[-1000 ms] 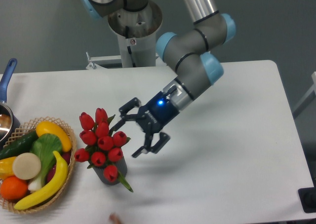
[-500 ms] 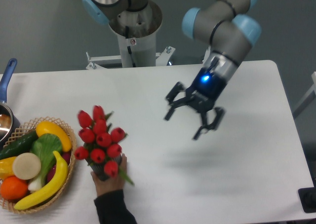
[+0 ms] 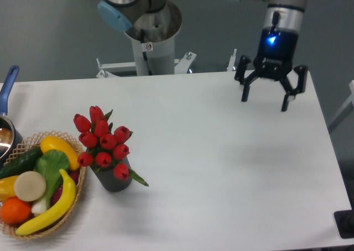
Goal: Insert the flowers into the vase
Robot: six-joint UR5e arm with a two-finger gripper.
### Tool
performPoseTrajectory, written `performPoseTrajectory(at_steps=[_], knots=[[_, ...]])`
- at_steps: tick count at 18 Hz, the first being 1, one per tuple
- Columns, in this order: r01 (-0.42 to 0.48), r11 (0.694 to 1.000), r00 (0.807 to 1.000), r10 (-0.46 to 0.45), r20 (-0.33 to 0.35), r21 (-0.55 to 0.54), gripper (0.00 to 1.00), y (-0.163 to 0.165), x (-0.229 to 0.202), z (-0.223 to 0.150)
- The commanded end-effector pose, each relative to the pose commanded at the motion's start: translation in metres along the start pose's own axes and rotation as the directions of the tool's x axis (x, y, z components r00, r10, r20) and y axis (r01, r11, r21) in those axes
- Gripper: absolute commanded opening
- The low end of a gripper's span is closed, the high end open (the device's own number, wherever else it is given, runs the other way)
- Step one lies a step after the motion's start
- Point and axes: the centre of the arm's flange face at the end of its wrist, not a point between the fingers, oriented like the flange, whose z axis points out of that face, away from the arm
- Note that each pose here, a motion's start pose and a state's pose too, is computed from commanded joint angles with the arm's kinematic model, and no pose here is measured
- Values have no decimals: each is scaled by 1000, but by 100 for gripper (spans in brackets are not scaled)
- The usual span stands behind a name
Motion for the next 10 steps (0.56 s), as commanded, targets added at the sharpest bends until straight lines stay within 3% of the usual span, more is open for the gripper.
performPoseTrajectory(at_steps=[2,7,10], knots=[[-1,999,1000,0,-29,-44,100,0,3,-10],[-200,969,973,179,-143,-146,100,15,7,-30],[-236,961,963,211,-168,-147,100,25,9,-37]])
